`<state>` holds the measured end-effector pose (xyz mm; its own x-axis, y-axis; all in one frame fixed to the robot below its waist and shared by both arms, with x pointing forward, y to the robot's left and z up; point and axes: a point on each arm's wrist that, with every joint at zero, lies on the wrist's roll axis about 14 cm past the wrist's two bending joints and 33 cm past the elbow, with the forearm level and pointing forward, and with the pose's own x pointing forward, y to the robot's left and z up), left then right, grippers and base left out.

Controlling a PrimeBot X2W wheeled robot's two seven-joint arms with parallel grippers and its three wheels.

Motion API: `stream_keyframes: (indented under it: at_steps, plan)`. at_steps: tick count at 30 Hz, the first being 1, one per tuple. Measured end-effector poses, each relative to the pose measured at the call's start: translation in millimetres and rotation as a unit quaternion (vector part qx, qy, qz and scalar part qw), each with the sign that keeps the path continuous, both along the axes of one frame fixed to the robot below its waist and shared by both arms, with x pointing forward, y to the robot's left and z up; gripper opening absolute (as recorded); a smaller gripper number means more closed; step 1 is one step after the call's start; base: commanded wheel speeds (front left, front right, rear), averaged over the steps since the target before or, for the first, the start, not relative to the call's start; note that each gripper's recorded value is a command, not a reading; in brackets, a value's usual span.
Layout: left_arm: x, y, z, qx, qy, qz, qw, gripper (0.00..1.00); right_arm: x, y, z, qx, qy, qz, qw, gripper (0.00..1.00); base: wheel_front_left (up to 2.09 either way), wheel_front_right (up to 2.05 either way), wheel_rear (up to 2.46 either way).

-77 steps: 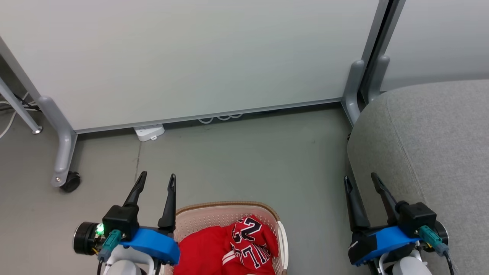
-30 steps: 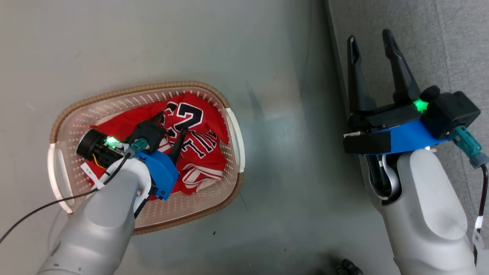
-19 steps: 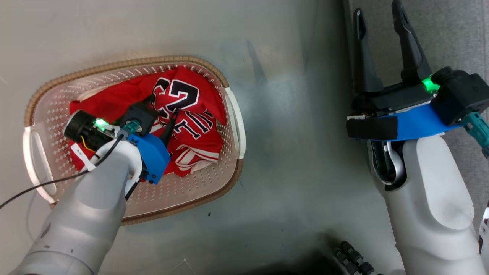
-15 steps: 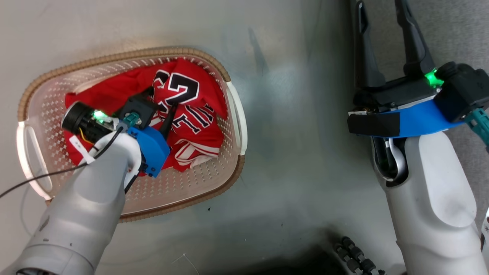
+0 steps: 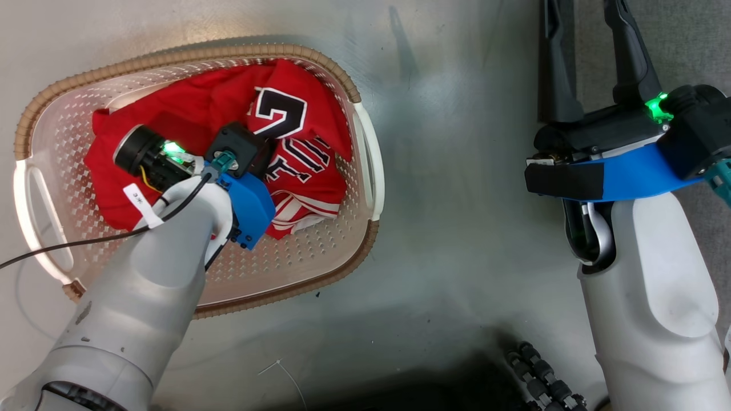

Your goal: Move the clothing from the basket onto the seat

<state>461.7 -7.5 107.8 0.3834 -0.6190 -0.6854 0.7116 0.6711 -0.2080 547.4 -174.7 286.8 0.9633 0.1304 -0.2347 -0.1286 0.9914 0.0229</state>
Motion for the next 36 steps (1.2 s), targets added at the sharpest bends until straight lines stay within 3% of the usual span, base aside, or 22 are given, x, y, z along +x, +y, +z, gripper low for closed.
stream_keyframes:
  at_steps: [14,26,36]
  plan:
    - [12,-7,31,-0.037,-0.017,0.026,0.999,0.0,5,11,12,0.009,-0.013,0.009,1.0,1.0,0.0,0.0,0.0]
    - [28,-10,95,-0.089,-0.063,0.063,0.992,0.0,6,25,49,0.022,-0.039,0.022,0.999,1.0,0.0,0.0,0.0]
    - [41,-2,175,-0.135,-0.133,0.101,0.977,0.0,-6,36,88,0.025,-0.061,0.032,0.997,1.0,0.0,0.0,0.0]
